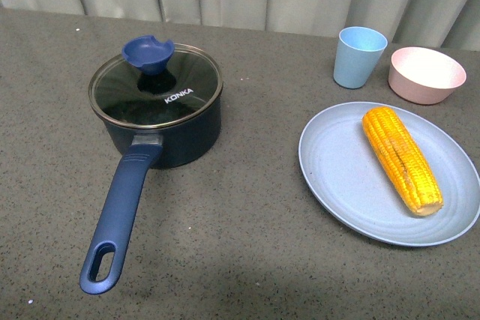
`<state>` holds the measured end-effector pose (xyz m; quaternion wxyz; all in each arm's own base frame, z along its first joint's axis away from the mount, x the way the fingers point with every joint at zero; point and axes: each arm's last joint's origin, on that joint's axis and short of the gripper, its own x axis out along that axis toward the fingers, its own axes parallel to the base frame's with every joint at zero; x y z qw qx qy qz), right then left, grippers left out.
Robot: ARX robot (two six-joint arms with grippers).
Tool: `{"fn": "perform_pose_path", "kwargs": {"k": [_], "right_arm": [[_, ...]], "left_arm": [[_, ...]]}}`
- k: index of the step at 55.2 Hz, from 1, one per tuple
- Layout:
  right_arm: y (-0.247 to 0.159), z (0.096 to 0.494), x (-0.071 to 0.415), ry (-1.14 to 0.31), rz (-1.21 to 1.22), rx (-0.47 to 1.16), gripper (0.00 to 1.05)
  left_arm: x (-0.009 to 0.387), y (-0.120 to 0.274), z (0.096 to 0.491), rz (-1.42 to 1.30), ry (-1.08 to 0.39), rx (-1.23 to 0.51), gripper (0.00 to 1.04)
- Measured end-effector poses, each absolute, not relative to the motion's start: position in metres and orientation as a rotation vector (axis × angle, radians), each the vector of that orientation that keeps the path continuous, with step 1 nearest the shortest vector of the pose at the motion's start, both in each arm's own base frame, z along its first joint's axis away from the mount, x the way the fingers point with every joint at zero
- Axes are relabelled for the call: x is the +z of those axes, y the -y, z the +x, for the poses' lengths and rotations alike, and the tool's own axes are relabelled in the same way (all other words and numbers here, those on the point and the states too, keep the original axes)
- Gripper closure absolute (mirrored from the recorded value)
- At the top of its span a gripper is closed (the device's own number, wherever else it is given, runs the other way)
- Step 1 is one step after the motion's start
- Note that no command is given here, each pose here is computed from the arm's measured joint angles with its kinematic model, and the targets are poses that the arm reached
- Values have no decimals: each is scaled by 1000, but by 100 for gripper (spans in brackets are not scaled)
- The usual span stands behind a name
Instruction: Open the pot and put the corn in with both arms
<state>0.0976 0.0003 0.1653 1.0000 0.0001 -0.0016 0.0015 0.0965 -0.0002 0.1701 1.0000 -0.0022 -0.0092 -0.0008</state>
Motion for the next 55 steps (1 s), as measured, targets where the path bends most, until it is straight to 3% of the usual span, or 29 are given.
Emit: {"fn": "perform_pose_path", "kwargs": {"k": [55], "right_arm": [[0, 98, 165, 3, 0, 3, 9]], "left_arm": [[170, 0, 97, -4, 18, -2, 7]]}}
